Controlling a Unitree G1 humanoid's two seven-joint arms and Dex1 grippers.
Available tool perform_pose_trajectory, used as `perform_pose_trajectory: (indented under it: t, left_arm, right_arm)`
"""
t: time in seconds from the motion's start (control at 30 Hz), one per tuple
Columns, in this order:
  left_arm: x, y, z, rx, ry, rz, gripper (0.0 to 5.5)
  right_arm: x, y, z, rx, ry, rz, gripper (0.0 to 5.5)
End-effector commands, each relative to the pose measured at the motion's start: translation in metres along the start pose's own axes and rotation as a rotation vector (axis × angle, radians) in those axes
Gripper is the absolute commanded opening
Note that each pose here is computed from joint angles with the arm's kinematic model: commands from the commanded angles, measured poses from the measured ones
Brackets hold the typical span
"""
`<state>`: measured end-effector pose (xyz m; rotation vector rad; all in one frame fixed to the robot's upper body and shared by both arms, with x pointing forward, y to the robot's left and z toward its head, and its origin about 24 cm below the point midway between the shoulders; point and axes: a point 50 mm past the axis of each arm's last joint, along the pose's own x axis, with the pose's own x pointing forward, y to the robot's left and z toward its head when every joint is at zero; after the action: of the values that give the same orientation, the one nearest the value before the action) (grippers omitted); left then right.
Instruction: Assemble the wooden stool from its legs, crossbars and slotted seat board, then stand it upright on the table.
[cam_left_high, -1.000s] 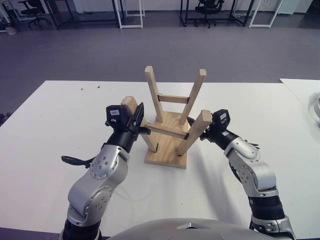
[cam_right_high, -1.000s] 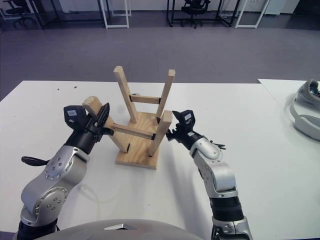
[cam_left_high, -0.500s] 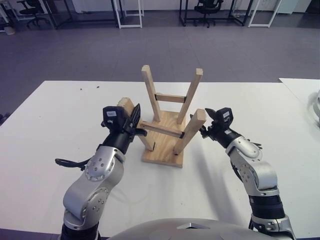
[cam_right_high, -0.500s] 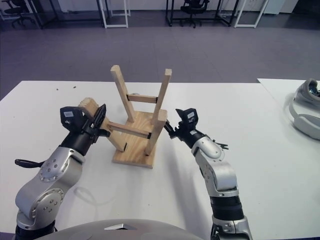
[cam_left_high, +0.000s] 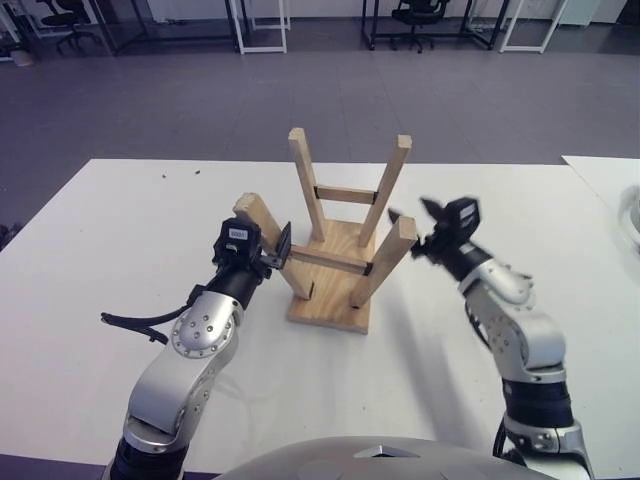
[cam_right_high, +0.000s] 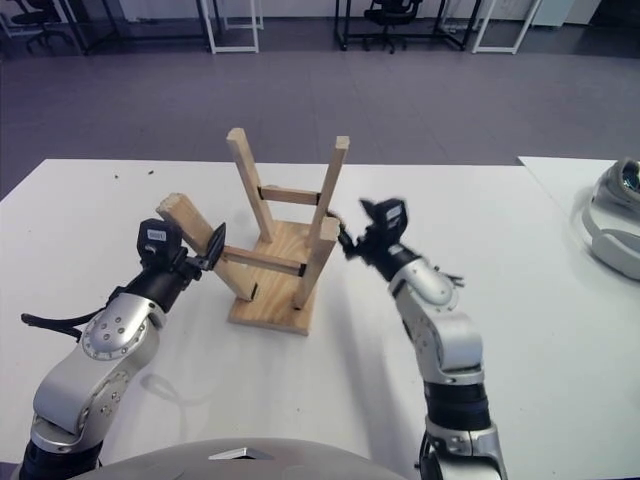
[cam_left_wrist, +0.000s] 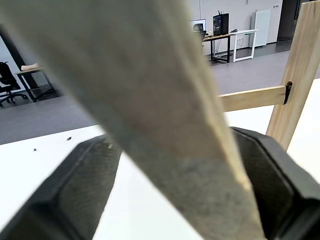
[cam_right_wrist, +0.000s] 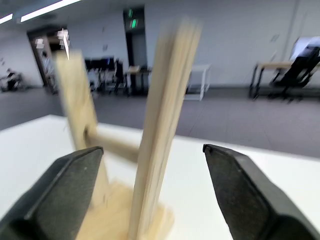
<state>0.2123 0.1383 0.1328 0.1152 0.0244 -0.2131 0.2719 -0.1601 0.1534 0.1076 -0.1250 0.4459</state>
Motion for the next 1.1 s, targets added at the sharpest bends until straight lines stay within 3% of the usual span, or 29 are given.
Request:
perform_pose_trajectory:
  t: [0.03,0.1,0.2,0.3,0.43,0.57,0.73,1.1]
  left_arm:
    - [-0.002,0.001,-0.008,-0.029,0.025,0.018,4.44]
    - [-0.002,0.003,-0.002,-0.028,-0.030,0.043,4.83]
    - [0.000,0.005,0.009,-0.027,-0.122,0.073,5.36]
    - [0.002,0.005,0.017,-0.045,-0.186,0.085,5.36]
    - [0.002,0.004,0.021,-0.126,-0.217,0.073,5.36]
    - [0.003,-0.007,0.031,-0.456,-0.284,-0.003,5.36]
    - [0.000,-0.017,0.056,-0.825,-0.409,-0.177,5.36]
    - [0.004,-0.020,0.062,-1.327,-0.336,-0.321,5.36]
  right_arm:
    - [0.004,0.014,0.085,-0.002,-0.278,0.046,3.75]
    - [0.004,0.034,0.108,-0.013,-0.347,0.108,3.75]
    - [0.005,0.067,0.113,-0.023,-0.348,0.228,3.75]
    - [0.009,0.074,0.103,-0.084,-0.249,0.252,3.75]
    - [0.016,0.084,0.099,-0.328,-0.094,0.252,3.75]
    - [0.019,0.115,0.077,-0.645,0.049,0.412,3.75]
    - [0.025,0.120,0.053,-0.940,0.128,0.458,3.75]
    - [0.008,0.113,-0.009,-1.088,0.374,0.643,3.75]
